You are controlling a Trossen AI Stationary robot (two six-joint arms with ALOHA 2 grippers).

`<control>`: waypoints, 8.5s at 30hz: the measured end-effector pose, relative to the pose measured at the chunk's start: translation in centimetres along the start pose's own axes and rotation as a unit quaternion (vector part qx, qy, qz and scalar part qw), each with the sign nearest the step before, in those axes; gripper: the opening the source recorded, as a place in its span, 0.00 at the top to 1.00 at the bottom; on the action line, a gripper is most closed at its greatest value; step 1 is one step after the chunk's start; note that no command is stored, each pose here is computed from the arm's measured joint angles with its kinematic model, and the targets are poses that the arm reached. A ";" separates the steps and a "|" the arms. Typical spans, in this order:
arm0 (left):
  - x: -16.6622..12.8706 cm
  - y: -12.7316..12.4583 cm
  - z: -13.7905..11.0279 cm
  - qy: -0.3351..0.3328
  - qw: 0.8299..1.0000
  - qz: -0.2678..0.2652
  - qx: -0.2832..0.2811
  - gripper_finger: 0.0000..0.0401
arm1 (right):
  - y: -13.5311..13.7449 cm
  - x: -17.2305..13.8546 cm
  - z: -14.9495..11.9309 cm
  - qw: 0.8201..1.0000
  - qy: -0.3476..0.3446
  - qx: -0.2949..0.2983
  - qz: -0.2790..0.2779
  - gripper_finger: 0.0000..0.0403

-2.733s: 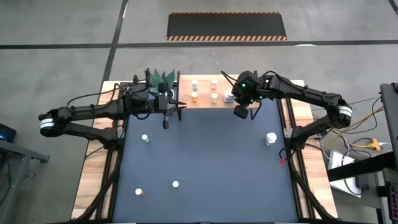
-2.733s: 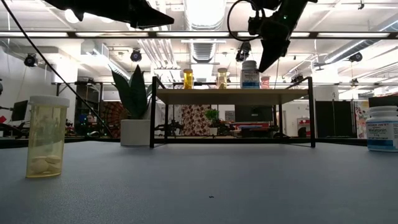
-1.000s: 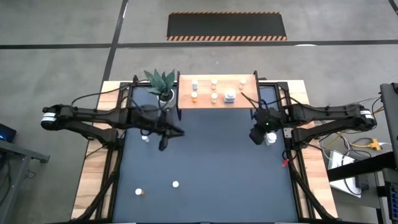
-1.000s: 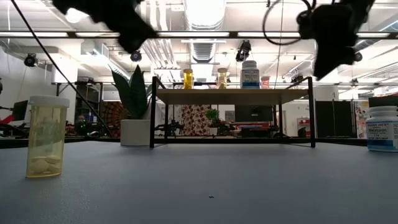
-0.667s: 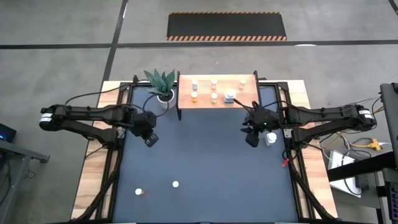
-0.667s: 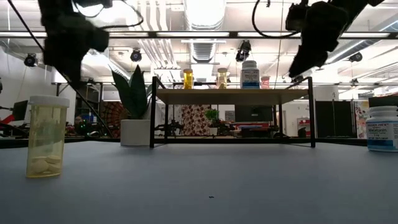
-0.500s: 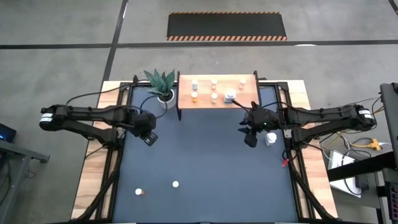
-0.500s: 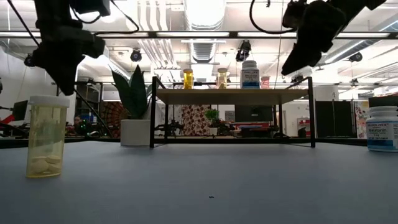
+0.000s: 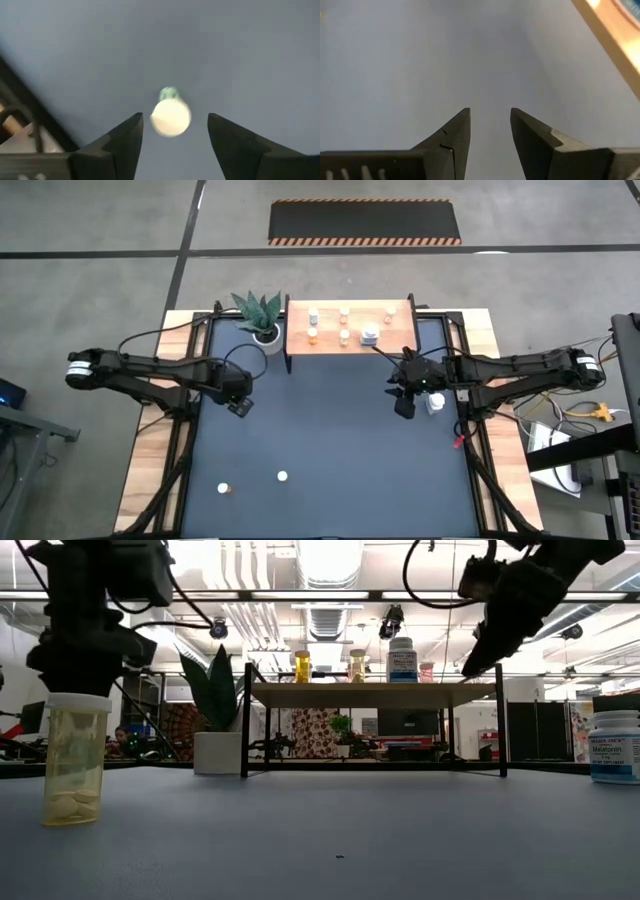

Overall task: Pick and place medicine bottles onto shelf by color
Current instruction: Put the blue medicine bottle on the shelf

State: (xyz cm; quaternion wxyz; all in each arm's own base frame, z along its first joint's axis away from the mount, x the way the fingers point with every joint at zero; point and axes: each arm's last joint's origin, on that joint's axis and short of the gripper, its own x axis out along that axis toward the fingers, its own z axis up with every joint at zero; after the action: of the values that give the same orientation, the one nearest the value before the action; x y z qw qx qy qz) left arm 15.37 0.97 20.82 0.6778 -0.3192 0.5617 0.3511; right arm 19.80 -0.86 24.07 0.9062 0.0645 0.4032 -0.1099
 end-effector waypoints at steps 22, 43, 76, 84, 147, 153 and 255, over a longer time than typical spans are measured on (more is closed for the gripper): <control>3.0 -1.6 0.8 0.041 0.997 0.053 0.040 0.60 | -0.1 0.5 -0.8 1.000 0.011 0.021 -0.003 0.67; -4.5 -8.1 4.5 -0.087 0.964 -0.109 0.227 0.73 | 2.5 2.3 0.3 0.987 -0.137 -0.004 0.082 0.67; -4.9 -16.4 8.4 -0.357 0.791 -0.202 0.454 0.76 | 5.0 7.1 5.7 0.972 -0.207 -0.077 0.086 0.47; -5.3 -16.8 8.7 -0.398 0.770 -0.216 0.449 0.76 | 5.0 7.4 5.6 0.972 -0.203 -0.076 0.085 0.47; -4.2 -14.0 7.0 -0.611 0.633 -0.267 0.393 0.56 | 2.8 5.0 -1.6 0.881 -0.454 -0.093 0.091 0.75; -3.7 -14.3 7.1 -0.664 0.591 -0.297 0.348 0.56 | 2.9 6.0 -1.7 0.857 -0.496 -0.112 0.077 0.75; 0.2 -19.0 10.0 -0.654 0.597 -0.340 0.317 0.58 | 3.4 7.2 -0.7 0.861 -0.492 -0.107 0.080 0.75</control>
State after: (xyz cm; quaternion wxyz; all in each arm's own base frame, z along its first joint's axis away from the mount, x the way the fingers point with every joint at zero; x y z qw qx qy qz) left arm 36.60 -1.15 23.01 0.9924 0.0630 -0.1050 0.0092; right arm 24.83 1.55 18.37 0.9937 -0.0632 -0.0921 -0.0111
